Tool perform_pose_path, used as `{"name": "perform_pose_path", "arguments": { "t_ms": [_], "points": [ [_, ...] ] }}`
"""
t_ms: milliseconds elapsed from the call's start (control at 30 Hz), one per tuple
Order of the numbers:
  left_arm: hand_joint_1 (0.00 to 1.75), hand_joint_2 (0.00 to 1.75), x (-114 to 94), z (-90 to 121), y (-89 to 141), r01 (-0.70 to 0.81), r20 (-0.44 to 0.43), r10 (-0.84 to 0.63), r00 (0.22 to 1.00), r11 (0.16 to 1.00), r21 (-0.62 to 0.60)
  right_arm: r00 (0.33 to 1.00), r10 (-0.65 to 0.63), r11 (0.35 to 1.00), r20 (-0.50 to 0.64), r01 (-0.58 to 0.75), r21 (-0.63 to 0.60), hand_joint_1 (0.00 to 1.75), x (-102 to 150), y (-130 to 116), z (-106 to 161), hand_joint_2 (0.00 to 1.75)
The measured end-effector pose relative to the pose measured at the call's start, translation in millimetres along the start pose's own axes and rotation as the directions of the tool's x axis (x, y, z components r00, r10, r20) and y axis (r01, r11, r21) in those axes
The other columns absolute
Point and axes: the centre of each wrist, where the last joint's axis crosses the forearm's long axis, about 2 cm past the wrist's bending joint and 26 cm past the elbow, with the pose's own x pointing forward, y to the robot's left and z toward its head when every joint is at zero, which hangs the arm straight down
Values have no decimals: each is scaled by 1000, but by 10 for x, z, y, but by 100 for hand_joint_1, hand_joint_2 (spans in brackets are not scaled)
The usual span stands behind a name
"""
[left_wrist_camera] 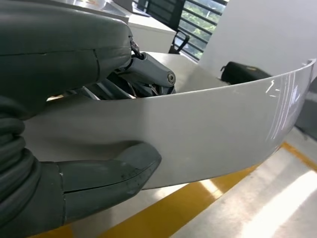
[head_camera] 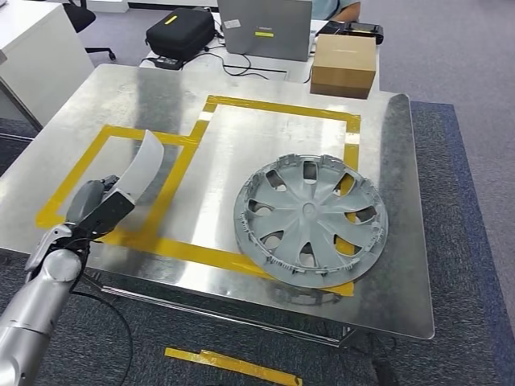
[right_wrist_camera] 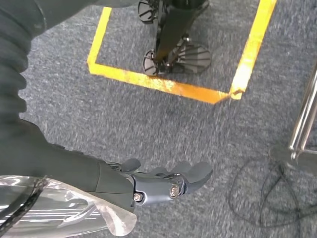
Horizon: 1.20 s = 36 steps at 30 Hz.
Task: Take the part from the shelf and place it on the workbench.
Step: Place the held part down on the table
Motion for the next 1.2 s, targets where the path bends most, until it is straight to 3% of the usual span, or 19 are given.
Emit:
{"name": "perform_pose_path", "arguments": {
  "t_ms": [233, 367, 500, 767, 1200],
  "points": [
    [175, 175, 168, -237, -125, 116, 18, -115, 993, 992, -56, 1000, 15, 1000, 9, -15, 18, 0, 80, -7, -36, 175],
    [0, 175, 267, -304, -243, 114, 34, -113, 993, 993, -42, 1000, 22, 999, 8, -23, 23, 0, 84, -4, -38, 0],
    [0, 0, 330, -358, -296, 91, 27, -91, 996, 996, -20, 1000, 26, 999, 4, -26, 26, 0, 74, 8, -32, 0],
    [0, 0, 483, -400, -403, 32, -14, -32, 999, 999, 26, 1000, 21, 1000, -3, -21, 19, 0, 60, 22, -24, 0],
    [0, 0, 507, -412, -405, 22, -21, -21, 1000, 999, 33, 1000, 18, 1000, -5, -17, 23, 0, 51, 69, -13, 0]
  ]
}}
